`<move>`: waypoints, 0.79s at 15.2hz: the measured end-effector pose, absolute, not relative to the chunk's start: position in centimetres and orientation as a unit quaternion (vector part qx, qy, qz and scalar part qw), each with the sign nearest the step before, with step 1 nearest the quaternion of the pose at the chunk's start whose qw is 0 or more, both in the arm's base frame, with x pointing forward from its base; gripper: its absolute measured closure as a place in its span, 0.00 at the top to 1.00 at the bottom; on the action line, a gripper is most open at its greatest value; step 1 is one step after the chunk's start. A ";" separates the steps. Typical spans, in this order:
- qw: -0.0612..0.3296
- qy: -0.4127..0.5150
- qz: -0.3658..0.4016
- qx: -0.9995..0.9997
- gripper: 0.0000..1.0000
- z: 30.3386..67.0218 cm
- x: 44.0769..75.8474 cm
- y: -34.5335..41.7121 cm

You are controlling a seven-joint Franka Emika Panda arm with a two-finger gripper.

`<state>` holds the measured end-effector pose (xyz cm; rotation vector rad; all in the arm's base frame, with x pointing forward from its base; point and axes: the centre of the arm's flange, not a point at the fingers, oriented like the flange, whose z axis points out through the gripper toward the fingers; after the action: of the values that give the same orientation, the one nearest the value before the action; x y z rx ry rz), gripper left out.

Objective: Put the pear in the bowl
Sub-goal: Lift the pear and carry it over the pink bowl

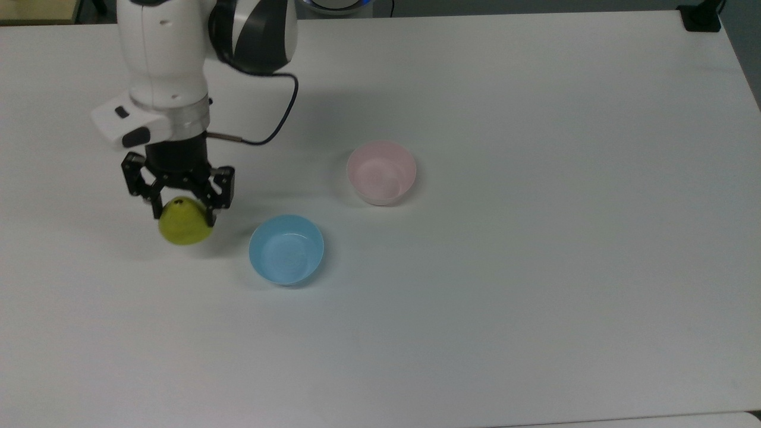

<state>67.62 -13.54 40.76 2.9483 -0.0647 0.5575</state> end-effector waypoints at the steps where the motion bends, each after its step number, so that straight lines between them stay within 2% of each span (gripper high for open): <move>1: 0.067 -0.013 0.173 0.983 0.77 41.4 66.7 -12.0; 8: 0.041 0.015 0.121 0.992 0.77 42.9 63.5 1.7; 12: 0.030 0.019 0.106 0.994 0.77 41.7 62.2 8.5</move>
<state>62.15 8.51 41.69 3.0629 0.0584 0.3261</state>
